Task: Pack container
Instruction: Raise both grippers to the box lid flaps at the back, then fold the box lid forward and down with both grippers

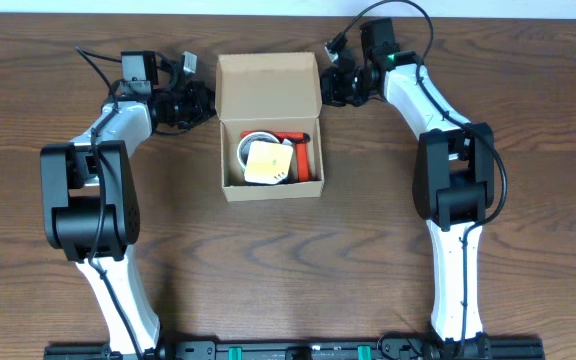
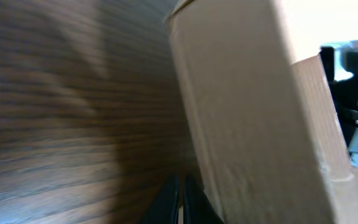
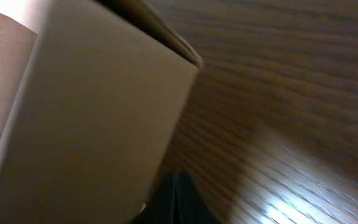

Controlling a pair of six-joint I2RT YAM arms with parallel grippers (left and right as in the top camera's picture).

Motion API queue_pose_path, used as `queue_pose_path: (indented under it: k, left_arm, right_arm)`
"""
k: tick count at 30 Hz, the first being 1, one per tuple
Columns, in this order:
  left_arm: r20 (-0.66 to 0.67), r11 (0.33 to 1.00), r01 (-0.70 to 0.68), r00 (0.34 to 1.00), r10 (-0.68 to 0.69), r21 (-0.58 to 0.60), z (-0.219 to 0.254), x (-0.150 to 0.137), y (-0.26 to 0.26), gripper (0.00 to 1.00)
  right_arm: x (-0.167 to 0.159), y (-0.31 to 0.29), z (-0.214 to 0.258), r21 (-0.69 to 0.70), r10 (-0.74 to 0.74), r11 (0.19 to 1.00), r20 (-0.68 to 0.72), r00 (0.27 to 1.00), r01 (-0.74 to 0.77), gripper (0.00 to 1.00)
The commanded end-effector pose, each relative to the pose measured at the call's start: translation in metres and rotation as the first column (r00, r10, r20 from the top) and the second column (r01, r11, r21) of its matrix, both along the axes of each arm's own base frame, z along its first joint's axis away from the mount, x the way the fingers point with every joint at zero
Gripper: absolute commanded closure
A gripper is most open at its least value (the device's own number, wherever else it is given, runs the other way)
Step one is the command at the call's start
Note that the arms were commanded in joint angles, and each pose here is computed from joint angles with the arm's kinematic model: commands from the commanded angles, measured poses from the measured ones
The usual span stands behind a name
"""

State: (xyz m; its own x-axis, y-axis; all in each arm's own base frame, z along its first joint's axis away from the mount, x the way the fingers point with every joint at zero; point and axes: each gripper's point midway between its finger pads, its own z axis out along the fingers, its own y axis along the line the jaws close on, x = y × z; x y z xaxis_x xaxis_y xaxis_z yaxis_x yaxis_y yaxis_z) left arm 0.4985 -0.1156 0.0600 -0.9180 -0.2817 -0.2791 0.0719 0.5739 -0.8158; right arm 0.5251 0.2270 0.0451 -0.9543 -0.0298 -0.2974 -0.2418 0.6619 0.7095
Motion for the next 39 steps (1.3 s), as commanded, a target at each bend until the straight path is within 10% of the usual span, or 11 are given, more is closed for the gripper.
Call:
queue_pose_path:
  k: [1,21,39]
  left_arm:
    - [0.013,0.996,0.05,0.999,-0.049,-0.077,0.011,-0.003,-0.008,0.94]
    - [0.299,0.99,0.135,0.947,-0.114,-0.05,0.116,0.004,-0.014,0.94]
    - [0.312,0.962,0.243,0.911,-0.271,0.128,0.147,-0.06,-0.022,0.94]
  right_arm:
    - [-0.007,0.01,0.0,0.096,0.045,0.995,-0.031,0.999,-0.042,0.99]
    - [0.004,0.002,0.086,0.163,0.114,0.974,0.249,0.962,-0.158,0.99]
    - [-0.055,-0.02,0.124,-0.2,0.256,0.957,0.252,0.933,-0.208,0.99]
